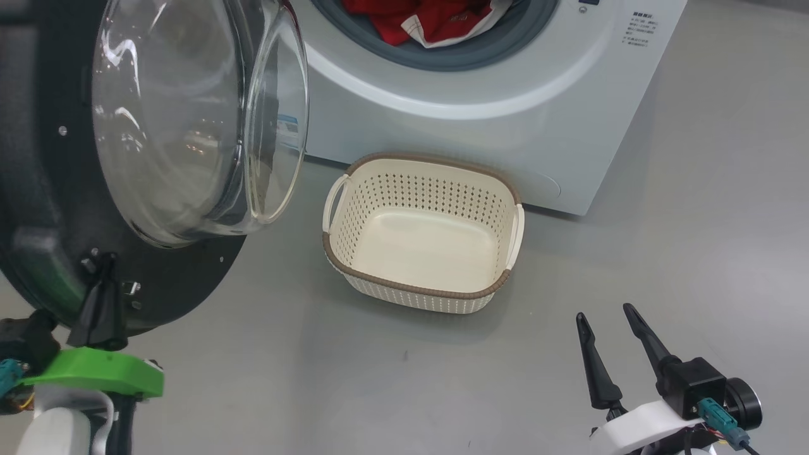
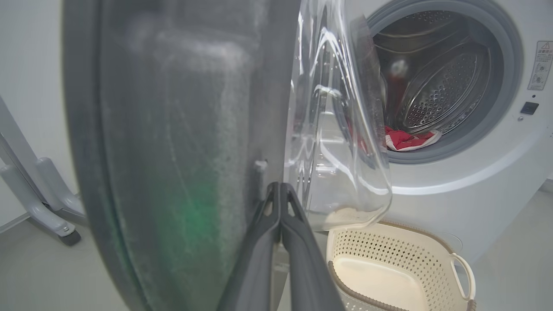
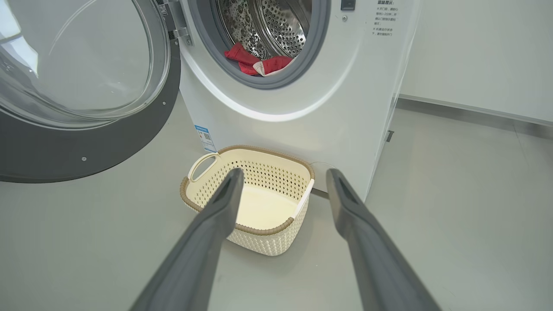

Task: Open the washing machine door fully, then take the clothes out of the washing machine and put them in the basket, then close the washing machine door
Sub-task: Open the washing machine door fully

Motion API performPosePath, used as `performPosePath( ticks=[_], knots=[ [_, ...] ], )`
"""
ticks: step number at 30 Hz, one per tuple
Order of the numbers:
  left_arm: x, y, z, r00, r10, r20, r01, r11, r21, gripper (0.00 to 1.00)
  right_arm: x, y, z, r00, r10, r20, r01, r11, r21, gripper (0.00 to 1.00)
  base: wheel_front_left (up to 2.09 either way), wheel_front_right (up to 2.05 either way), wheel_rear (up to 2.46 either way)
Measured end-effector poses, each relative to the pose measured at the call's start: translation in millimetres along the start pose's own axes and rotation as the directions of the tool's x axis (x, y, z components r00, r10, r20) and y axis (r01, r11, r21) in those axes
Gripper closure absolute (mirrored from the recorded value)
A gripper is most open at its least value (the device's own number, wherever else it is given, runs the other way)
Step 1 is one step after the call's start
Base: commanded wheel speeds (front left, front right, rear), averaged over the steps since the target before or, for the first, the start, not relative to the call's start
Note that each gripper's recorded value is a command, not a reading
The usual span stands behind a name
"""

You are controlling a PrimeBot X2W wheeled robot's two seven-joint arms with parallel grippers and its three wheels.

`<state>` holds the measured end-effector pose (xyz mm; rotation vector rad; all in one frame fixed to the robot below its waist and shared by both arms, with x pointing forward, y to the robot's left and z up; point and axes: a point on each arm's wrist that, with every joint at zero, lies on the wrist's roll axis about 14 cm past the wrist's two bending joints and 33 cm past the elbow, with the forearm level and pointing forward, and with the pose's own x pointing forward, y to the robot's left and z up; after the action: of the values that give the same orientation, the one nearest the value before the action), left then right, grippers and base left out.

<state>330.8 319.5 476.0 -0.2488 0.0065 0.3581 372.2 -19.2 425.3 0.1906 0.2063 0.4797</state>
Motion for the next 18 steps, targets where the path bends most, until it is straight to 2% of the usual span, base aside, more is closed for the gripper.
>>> performPosePath(
  ticks=[7, 18],
  knots=[
    [9, 33, 6, 0.996, 0.093, 0.009, -0.093, 0.996, 0.008, 1.0, 13, -1, -9, 1.0, 0.016, -0.026, -0.016, 1.0, -0.002, 0.0, 0.0, 0.0, 0.0],
    [30, 85, 21, 0.97, 0.24, 0.038, -0.241, 0.97, 0.02, 1.0, 33, -10, -28, 0.997, 0.028, -0.076, -0.029, 1.0, -0.003, 0.0, 0.0, 0.0, 0.0]
  ],
)
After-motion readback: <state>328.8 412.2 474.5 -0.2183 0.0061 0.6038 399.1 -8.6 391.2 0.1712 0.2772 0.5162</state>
